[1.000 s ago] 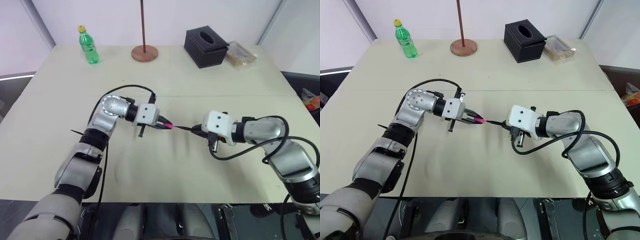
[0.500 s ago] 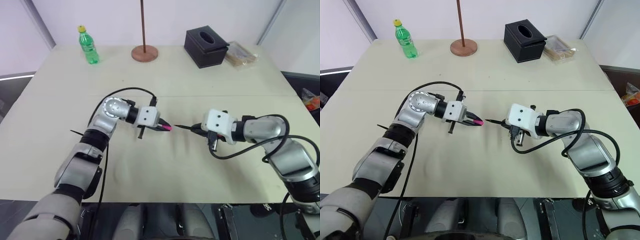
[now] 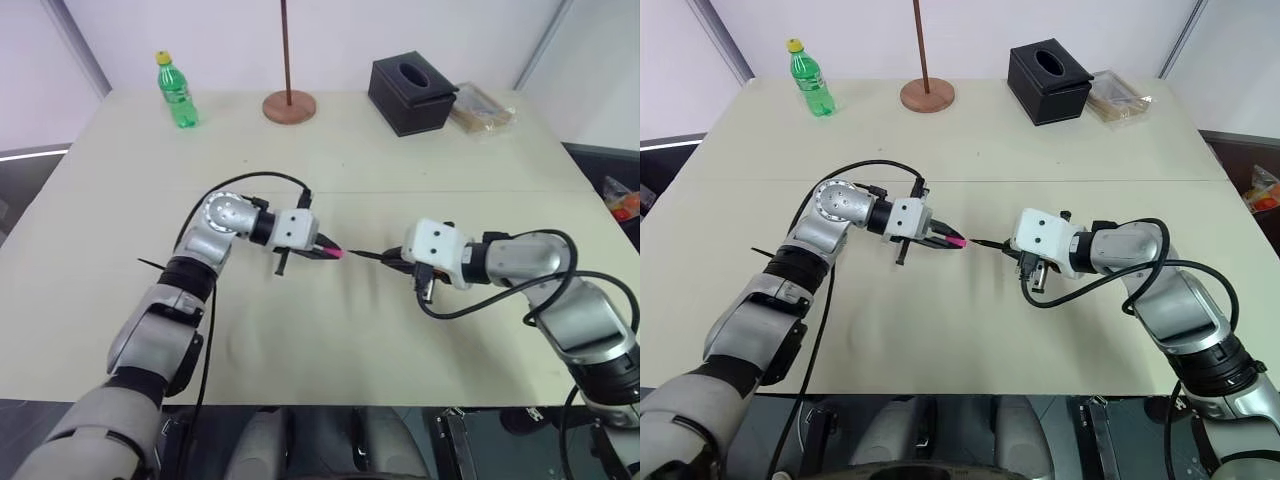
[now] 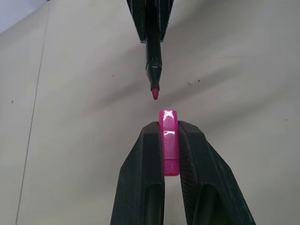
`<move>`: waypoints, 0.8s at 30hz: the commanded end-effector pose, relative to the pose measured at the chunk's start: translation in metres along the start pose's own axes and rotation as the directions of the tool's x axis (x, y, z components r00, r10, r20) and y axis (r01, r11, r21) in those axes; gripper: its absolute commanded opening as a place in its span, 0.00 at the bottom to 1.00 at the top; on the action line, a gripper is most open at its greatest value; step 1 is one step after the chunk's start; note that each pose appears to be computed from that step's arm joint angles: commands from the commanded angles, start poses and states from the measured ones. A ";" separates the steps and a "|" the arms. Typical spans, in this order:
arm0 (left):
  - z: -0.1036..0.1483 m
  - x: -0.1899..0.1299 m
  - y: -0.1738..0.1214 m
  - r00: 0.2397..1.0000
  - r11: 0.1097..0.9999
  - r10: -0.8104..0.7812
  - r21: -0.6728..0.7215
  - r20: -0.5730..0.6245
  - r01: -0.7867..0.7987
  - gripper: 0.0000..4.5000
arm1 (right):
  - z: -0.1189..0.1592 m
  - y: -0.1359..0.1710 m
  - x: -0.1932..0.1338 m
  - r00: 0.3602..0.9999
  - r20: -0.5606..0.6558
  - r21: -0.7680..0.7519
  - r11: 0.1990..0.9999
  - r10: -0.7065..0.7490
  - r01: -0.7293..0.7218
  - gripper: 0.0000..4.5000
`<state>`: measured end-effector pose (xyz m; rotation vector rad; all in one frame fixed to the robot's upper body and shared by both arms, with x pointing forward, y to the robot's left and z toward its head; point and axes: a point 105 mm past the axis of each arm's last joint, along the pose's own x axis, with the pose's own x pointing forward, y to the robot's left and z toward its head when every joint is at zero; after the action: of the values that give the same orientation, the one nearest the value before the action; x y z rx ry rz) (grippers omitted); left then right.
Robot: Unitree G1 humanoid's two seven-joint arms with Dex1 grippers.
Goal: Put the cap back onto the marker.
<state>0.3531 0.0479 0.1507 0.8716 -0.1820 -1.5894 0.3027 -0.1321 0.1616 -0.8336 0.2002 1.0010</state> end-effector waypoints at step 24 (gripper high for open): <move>0.018 -0.002 0.017 0.997 0.997 0.066 0.043 0.052 -0.068 0.00 | 0.014 -0.001 -0.001 0.999 0.042 -0.048 0.999 -0.014 0.016 0.01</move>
<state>0.3539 0.0436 0.1525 0.8443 -0.1971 -1.5767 0.3027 -0.1304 0.1610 -0.8285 0.1965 1.0038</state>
